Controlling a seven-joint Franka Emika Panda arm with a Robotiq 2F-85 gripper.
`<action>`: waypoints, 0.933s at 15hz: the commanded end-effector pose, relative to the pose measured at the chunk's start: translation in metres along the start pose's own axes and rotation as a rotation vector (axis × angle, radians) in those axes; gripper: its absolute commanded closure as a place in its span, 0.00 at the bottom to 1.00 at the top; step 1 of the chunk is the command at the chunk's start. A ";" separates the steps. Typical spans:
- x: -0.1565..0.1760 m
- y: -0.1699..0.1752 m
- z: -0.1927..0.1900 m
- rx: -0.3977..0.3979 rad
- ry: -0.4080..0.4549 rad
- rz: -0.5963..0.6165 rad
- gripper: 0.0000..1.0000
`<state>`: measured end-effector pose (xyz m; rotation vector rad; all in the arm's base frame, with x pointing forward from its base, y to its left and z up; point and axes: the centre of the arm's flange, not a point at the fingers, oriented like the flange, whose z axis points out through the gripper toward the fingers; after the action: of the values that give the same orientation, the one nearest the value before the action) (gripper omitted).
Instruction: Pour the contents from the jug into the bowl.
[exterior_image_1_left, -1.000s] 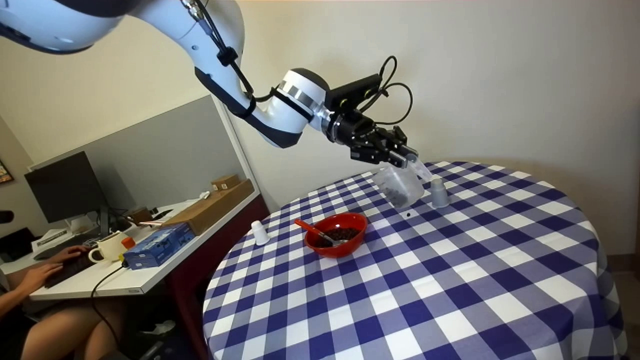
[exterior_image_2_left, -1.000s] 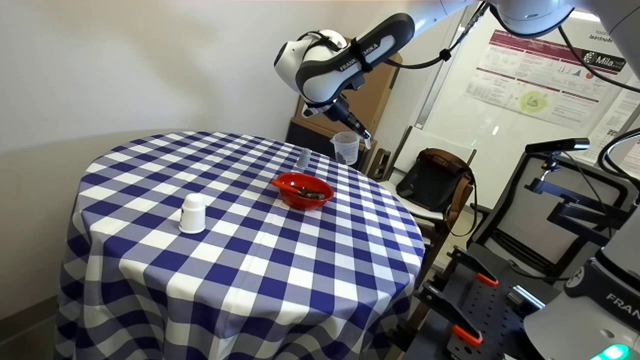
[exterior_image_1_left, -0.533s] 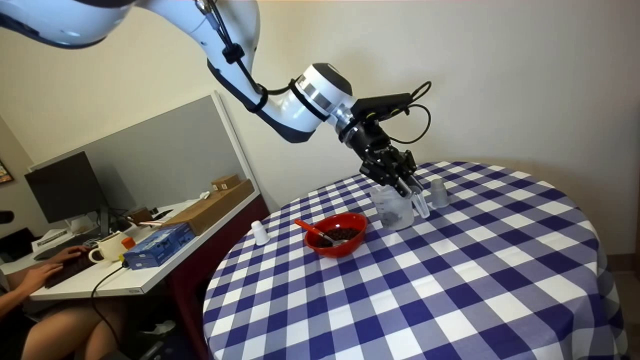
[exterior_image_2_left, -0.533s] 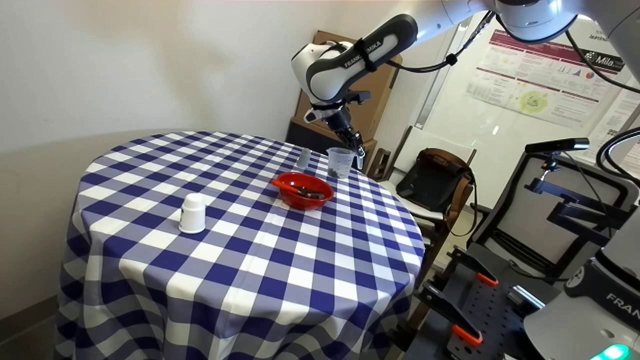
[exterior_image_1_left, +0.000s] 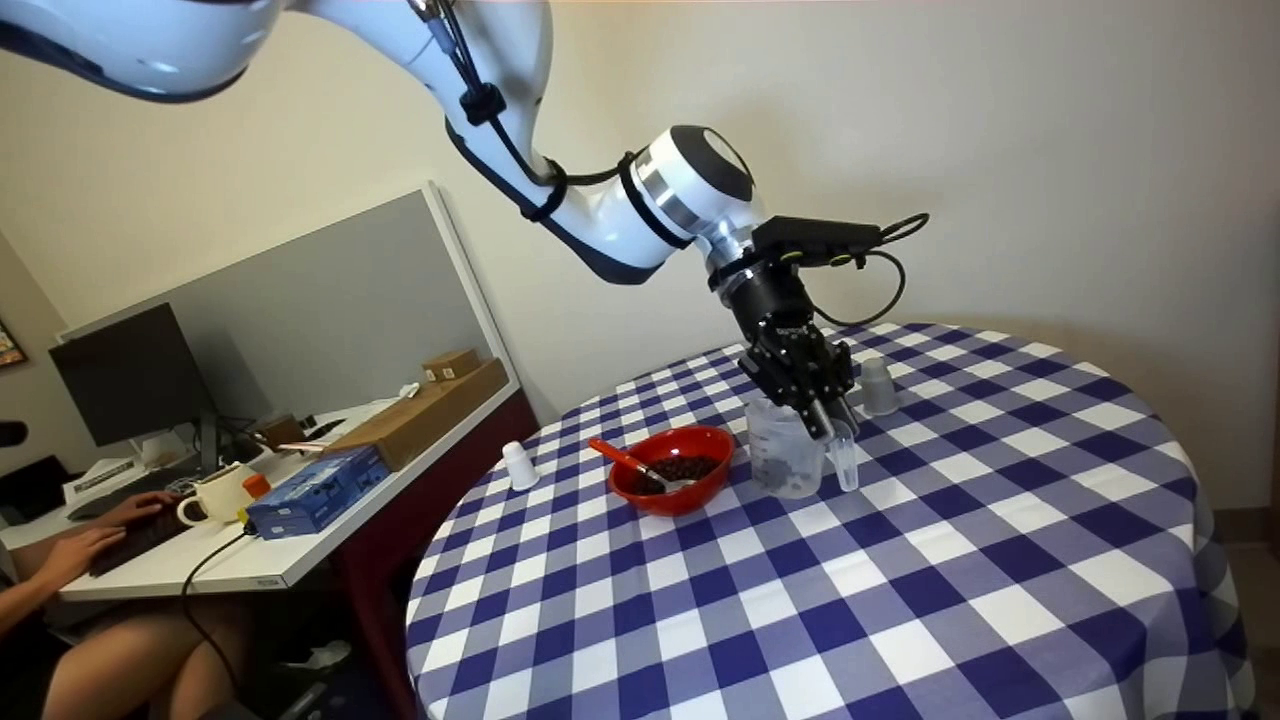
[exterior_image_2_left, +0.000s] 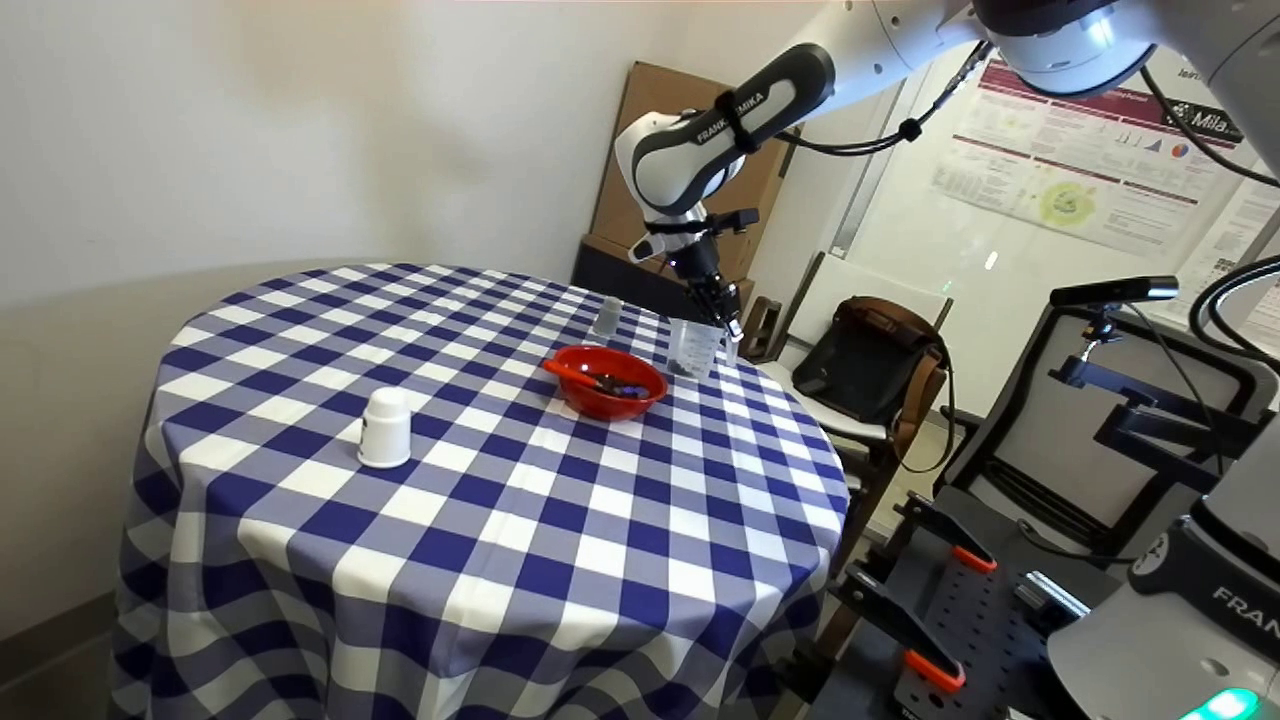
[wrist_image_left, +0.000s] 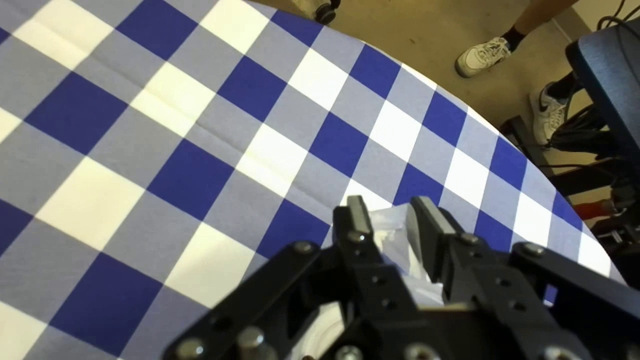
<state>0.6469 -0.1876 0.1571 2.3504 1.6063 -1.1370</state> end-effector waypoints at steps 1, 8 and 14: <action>-0.015 0.003 0.002 -0.022 -0.014 0.038 0.89; -0.018 0.008 0.008 -0.046 -0.036 0.252 0.89; 0.007 0.013 0.024 -0.035 -0.074 0.331 0.89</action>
<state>0.6455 -0.2029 0.1457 2.4047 1.2015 -1.0937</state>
